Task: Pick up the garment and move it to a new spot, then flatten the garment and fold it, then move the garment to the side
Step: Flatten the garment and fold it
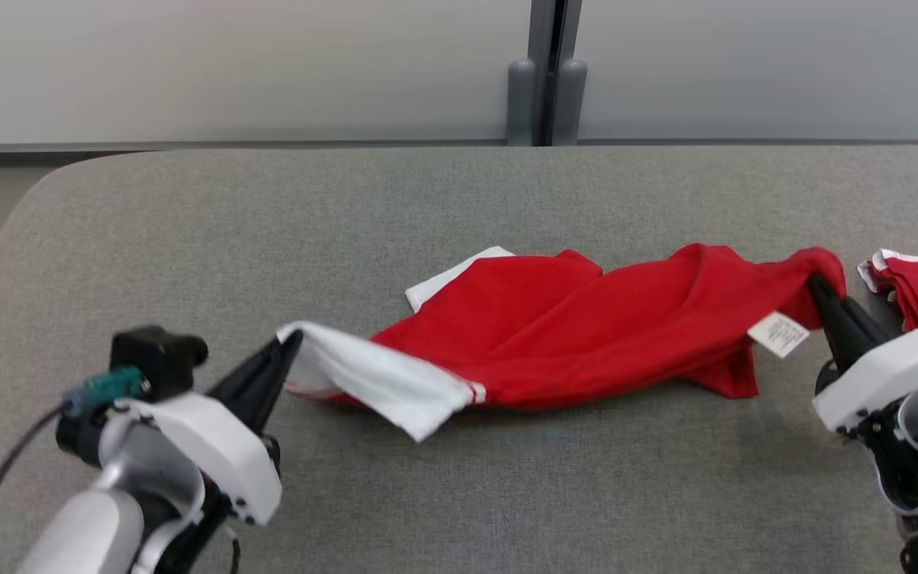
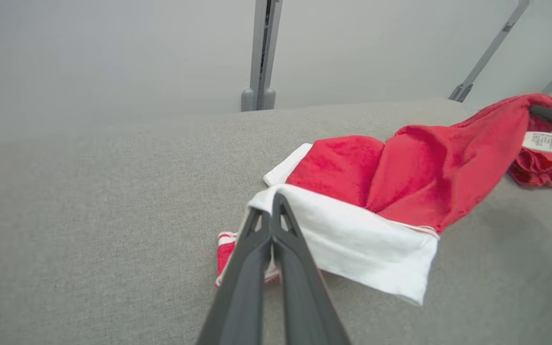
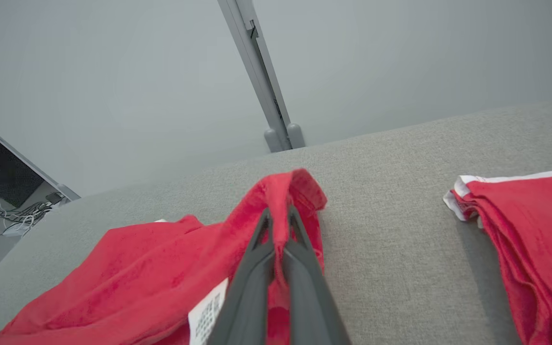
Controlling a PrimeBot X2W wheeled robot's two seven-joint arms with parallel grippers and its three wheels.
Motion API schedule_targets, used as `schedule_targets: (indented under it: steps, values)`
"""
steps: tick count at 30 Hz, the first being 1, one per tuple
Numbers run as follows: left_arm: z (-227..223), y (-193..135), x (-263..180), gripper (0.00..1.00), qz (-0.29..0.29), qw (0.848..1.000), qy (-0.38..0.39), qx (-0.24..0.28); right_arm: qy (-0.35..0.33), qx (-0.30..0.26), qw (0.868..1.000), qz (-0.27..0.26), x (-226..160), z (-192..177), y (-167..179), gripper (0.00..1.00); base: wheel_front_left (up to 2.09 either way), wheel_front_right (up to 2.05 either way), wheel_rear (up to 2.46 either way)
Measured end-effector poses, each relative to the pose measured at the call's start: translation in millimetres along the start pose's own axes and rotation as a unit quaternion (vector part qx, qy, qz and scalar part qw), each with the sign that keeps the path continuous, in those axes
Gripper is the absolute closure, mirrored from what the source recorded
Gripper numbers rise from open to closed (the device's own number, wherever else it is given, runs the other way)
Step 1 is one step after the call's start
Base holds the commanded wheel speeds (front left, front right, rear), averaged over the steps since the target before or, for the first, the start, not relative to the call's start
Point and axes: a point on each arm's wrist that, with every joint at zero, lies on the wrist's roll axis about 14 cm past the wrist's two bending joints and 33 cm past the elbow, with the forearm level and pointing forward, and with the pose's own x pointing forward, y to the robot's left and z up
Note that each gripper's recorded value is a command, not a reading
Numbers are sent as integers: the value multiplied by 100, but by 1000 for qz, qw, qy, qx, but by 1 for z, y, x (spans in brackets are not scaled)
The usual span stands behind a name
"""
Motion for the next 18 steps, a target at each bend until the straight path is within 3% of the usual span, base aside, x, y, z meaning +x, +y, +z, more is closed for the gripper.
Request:
schedule_targets:
  steps: [7,8,18]
  values:
    - [71,22,63,100,-15,996,-59,62,-36,18,998,37,44,39,15,100,0,0,0]
    - [87,33,83,100,-8,993,-57,102,-56,20,997,48,60,57,18,100,0,0,0]
    - [178,60,177,100,9,980,-101,172,-118,9,990,81,143,132,26,100,0,0,0]
